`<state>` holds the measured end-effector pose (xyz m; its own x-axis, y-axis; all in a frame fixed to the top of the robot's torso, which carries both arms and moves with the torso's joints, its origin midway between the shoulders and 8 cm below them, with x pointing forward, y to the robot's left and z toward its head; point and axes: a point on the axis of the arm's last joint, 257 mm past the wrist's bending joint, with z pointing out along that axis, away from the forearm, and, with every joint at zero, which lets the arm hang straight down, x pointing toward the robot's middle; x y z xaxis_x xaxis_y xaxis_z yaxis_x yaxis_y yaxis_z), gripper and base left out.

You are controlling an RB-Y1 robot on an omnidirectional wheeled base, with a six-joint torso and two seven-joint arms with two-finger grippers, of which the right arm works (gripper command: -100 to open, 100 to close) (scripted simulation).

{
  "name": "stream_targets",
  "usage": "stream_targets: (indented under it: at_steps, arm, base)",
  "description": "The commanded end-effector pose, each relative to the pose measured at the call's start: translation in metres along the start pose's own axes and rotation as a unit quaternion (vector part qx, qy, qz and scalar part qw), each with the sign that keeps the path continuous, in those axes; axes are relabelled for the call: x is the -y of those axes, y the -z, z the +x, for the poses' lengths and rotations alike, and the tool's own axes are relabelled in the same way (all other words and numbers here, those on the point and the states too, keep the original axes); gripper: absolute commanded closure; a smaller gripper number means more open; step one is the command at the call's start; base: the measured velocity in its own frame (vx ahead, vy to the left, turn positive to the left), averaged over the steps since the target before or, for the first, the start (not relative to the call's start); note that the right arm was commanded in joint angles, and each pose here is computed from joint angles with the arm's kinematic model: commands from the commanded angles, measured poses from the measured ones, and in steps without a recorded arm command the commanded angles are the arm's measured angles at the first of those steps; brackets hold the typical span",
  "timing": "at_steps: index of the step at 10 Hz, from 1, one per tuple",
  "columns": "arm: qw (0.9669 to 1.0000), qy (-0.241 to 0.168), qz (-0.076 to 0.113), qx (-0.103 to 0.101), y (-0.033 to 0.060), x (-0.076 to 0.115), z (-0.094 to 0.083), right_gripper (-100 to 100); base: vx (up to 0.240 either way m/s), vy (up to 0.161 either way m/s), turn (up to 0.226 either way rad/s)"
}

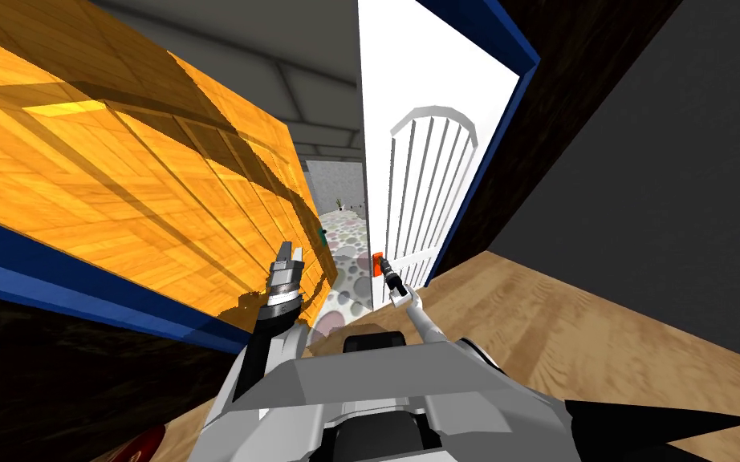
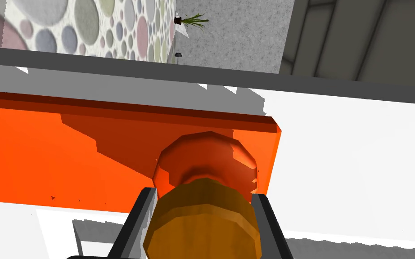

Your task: Push the door open

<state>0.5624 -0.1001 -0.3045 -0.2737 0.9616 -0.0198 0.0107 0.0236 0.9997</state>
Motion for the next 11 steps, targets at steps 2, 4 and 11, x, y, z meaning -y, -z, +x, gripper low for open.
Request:
stream_targets:
  at_steps: [2, 4, 11]
  arm:
    - [0.9998, 0.010, -0.011, 0.015, -0.0023, -0.010, -0.022, 100]
    - [0.9995, 0.015, -0.010, 0.024, -0.0016, -0.010, -0.033, 100]
    - [0.9994, 0.014, -0.006, 0.030, 0.0022, -0.007, -0.040, -100]
  base:
    - [0.173, 0.092, -0.041]
    - [0.138, 0.087, -0.066]
    - [-0.062, 0.035, -0.051]
